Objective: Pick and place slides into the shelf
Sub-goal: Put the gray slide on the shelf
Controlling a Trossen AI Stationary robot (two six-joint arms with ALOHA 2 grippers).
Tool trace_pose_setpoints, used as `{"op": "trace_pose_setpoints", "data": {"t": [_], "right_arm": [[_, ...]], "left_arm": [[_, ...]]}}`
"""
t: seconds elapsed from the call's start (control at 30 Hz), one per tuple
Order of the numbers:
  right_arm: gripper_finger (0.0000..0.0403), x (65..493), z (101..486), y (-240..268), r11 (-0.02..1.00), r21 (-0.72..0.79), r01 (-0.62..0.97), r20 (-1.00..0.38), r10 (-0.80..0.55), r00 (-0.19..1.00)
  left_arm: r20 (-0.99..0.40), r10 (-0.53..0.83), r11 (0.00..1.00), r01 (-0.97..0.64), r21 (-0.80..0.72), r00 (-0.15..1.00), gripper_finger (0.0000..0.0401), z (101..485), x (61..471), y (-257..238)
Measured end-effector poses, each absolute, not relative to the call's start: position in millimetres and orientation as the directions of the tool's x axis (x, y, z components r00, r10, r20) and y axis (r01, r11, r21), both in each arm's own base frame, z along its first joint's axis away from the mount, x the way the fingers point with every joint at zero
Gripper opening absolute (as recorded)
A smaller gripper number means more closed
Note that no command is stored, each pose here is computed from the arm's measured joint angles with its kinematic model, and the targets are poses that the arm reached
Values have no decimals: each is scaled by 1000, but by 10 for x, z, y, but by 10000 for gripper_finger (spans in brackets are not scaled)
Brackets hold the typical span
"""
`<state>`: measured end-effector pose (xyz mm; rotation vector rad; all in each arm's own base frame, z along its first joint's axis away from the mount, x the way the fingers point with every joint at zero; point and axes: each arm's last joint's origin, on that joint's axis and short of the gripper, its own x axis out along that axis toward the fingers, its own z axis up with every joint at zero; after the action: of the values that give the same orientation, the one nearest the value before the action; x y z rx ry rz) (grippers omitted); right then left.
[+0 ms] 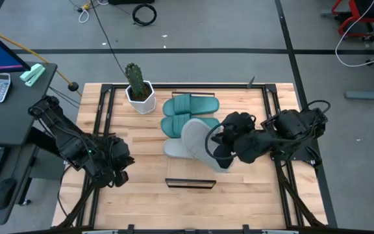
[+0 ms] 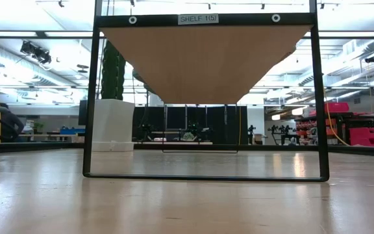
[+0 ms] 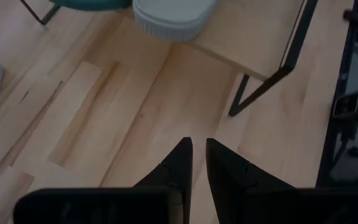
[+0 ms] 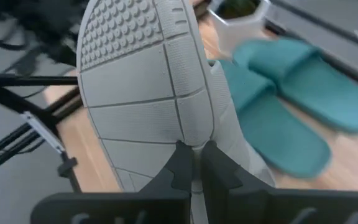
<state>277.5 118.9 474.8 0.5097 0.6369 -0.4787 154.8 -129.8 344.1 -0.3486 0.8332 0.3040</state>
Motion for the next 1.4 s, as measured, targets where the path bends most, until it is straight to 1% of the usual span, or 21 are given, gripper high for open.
{"op": "trace_pose_setpoints", "data": {"t": [0.2, 0.4, 0.53, 0.77, 1.0, 1.27, 1.4], "right_arm": [[16, 2905, 4894, 1251, 878, 274, 392, -526, -204, 826], [16, 3080, 5053, 1322, 937, 250, 245, -352, -148, 924], [16, 3146, 5108, 1350, 961, 221, 165, -290, -97, 952], [15, 3392, 4972, 1488, 986, 155, 65, -282, -19, 959], [15, 3628, 4737, 1618, 995, 95, 3, -335, 29, 942], [15, 3890, 4662, 1644, 993, 81, -82, -256, 101, 961], [15, 4016, 4590, 1566, 995, 82, -53, -256, 73, 964]], "left_arm": [[-727, 127, 876, -420, -236, 675, 52, 3464, 1564, -1329], [-714, 111, 867, -419, -271, 692, 51, 3479, 1582, -1347], [-710, 106, 857, -426, -290, 696, 52, 3480, 1579, -1361], [-682, 104, 834, -437, -336, 723, 52, 3489, 1499, -1442], [-665, 60, 801, -433, -413, 745, 52, 3493, 1362, -1570], [-659, -10, 767, -417, -487, 752, 50, 3491, 1170, -1709], [-657, -22, 791, -389, -473, 753, 50, 3485, 1088, -1743]]}}
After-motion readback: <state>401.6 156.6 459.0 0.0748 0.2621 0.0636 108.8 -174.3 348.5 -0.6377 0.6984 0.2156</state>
